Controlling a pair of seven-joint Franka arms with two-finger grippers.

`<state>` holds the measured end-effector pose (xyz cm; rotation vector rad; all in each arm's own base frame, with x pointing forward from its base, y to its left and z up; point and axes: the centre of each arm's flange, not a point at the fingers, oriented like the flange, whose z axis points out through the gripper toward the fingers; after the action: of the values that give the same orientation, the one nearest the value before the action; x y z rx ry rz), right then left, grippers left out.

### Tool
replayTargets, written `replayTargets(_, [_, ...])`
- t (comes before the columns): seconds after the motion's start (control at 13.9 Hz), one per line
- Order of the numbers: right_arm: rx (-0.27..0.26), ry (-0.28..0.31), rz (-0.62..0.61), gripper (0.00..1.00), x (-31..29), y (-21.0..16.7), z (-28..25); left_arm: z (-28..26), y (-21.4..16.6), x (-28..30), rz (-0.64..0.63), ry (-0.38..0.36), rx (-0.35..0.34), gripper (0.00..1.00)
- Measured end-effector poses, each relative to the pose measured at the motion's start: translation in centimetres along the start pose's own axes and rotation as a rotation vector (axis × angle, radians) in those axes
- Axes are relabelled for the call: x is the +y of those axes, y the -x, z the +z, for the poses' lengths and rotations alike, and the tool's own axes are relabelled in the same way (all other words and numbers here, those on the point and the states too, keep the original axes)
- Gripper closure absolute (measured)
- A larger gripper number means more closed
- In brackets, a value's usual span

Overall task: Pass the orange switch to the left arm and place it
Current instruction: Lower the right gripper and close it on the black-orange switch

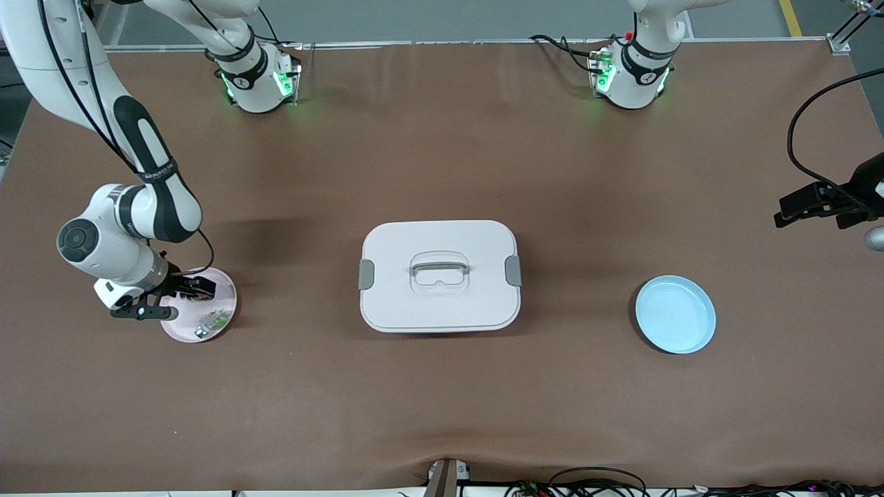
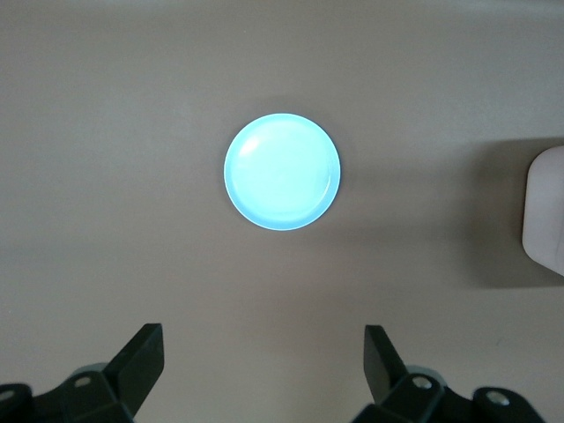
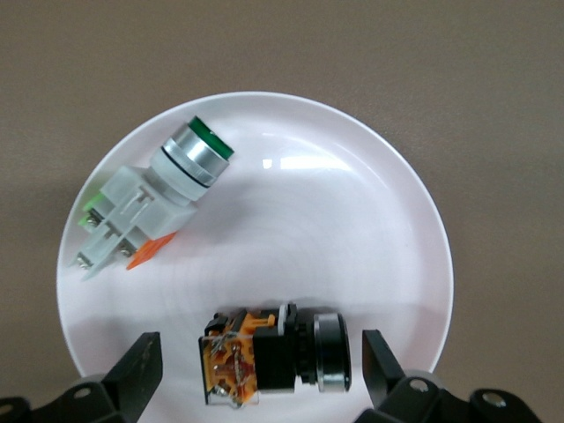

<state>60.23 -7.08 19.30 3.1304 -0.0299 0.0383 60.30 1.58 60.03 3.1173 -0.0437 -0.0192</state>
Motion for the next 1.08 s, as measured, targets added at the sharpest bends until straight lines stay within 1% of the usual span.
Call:
replayTargets(0.36, [-0.001,0.002,-0.007,0.00,0.1,0.4,2.5,0.0,0.0,0.0,0.000,0.000,0.000,0.00])
replayTargets(1.08, [-0.012,0.003,-0.023,0.00,0.7,0.8,2.8,0.0,0.0,0.0,0.000,0.000,0.000,0.00])
